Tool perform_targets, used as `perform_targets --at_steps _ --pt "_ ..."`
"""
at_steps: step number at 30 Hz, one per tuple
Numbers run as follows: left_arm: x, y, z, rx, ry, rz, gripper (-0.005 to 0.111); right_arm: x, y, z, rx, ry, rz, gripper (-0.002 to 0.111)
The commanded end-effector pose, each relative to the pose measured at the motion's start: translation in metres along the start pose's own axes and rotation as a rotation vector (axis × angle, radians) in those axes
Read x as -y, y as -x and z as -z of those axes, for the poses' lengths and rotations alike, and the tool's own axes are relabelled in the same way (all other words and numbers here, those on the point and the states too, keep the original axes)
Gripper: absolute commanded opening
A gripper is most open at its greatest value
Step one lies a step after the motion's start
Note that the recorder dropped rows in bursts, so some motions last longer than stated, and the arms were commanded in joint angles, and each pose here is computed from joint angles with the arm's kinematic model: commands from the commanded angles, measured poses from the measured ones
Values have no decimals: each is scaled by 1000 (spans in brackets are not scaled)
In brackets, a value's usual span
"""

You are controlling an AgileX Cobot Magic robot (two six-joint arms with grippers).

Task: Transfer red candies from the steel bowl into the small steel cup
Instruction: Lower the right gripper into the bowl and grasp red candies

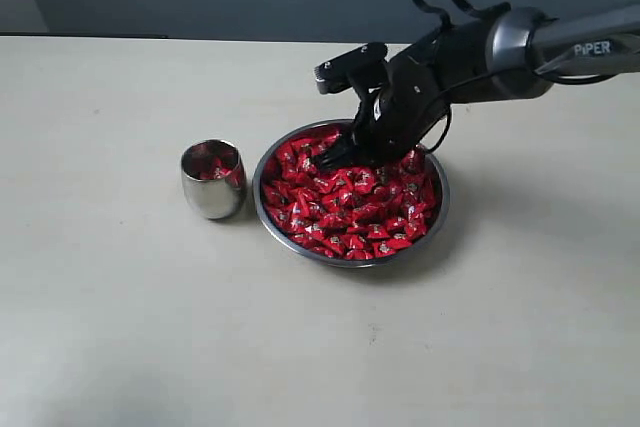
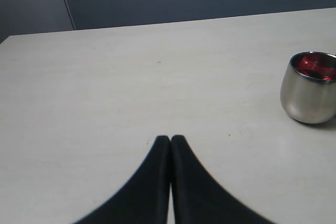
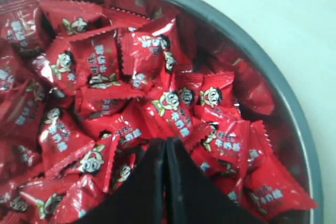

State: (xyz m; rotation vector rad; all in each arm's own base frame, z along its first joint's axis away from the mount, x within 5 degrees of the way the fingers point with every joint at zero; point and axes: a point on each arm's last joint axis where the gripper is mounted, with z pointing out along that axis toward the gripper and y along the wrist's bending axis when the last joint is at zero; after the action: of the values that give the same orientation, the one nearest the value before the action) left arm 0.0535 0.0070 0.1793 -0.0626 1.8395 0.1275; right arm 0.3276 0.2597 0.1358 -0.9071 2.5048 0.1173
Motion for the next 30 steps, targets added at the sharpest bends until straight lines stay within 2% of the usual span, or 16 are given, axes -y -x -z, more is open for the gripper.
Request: perform_targets --at_steps 1,9,11,16,19,26,29,30 --pt "0 3 1 19 -6 -2 0 6 5 21 19 -17 3 0" --pt "0 3 1 19 -6 -2 0 3 10 33 42 -15 9 0" --pt "0 3 1 19 -6 -2 0 3 8 30 33 -15 9 3" --pt "0 3 1 19 -6 -2 0 1 6 14 36 -9 20 27" --pt "0 3 1 19 -6 -2 0 0 3 3 36 -4 24 35" --pt "0 3 1 19 -6 -2 0 -1 1 -17 54 -1 46 32" --pt "0 3 1 19 -6 -2 0 -1 1 -17 59 -7 66 14" --pt "0 3 1 19 -6 -2 0 -1 0 -17 52 -10 71 2"
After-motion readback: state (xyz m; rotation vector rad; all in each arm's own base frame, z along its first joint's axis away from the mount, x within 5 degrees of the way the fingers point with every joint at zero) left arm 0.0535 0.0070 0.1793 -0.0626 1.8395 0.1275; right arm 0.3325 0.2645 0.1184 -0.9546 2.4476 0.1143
